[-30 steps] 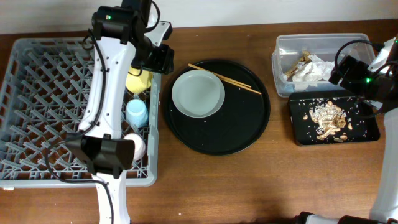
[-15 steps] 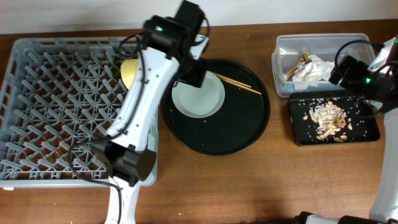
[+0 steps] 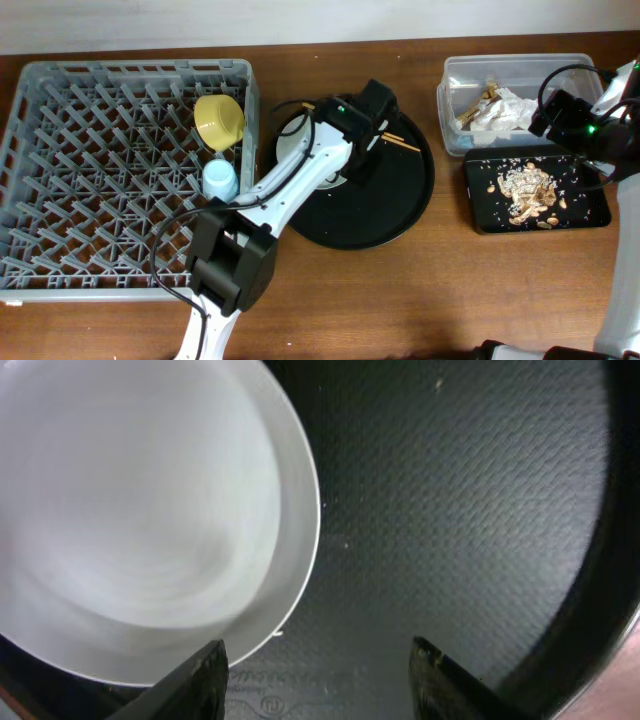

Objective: Sort waste into correct bins and load items into the dishwasher rack
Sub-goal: 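Grasp the white plate edge with left gripper and lift it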

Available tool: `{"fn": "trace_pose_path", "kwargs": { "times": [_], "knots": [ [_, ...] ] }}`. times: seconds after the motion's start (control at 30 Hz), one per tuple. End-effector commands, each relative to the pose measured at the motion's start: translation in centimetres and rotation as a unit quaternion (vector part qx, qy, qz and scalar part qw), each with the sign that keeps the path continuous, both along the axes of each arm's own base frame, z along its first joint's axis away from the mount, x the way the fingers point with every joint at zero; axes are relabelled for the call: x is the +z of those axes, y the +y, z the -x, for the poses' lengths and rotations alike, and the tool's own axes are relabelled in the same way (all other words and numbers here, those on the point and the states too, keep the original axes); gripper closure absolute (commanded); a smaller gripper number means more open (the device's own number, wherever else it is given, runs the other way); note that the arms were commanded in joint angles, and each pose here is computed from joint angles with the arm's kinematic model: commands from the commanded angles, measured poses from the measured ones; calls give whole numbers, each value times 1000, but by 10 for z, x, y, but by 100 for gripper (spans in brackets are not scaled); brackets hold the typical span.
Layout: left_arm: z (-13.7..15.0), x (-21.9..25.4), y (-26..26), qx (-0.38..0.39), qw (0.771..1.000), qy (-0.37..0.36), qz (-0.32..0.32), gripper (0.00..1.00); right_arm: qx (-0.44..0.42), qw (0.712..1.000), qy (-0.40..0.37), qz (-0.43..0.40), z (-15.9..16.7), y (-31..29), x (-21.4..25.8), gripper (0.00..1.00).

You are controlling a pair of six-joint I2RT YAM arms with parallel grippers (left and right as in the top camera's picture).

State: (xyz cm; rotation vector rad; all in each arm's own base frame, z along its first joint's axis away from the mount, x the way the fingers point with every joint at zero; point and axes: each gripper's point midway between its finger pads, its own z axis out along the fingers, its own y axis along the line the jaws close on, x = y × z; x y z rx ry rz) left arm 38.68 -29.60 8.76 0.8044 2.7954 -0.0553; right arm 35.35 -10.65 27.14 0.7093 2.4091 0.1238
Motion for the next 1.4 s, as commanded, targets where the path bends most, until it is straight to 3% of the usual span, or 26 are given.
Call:
{"fn": "trace_pose_path", "kwargs": {
  "times": [0.0,0.53,0.87,1.03,1.1,1.13,1.37],
  "knots": [
    [-3,0,2,-6,1000,-14,-6,43,-6,1000,-8,5,-2,-3,7,2],
    [-6,-20,-5,-46,998,-36,-22,43,-6,1000,-8,5,-2,-3,7,2],
    [3,-80,-1,-67,996,17,-59,44,-6,1000,-8,5,-2,-3,7,2],
    [4,-92,-2,-68,995,24,-64,63,-6,1000,-8,5,-2,-3,7,2],
    [4,-92,-2,-68,995,24,-64,89,-6,1000,-8,5,-2,-3,7,2],
    [4,-92,-2,-68,995,24,-64,97,-6,1000,-8,5,-2,-3,7,2],
    [7,-89,0,-68,995,28,-66,99,-6,1000,-8,5,-2,-3,7,2]
  ]
}}
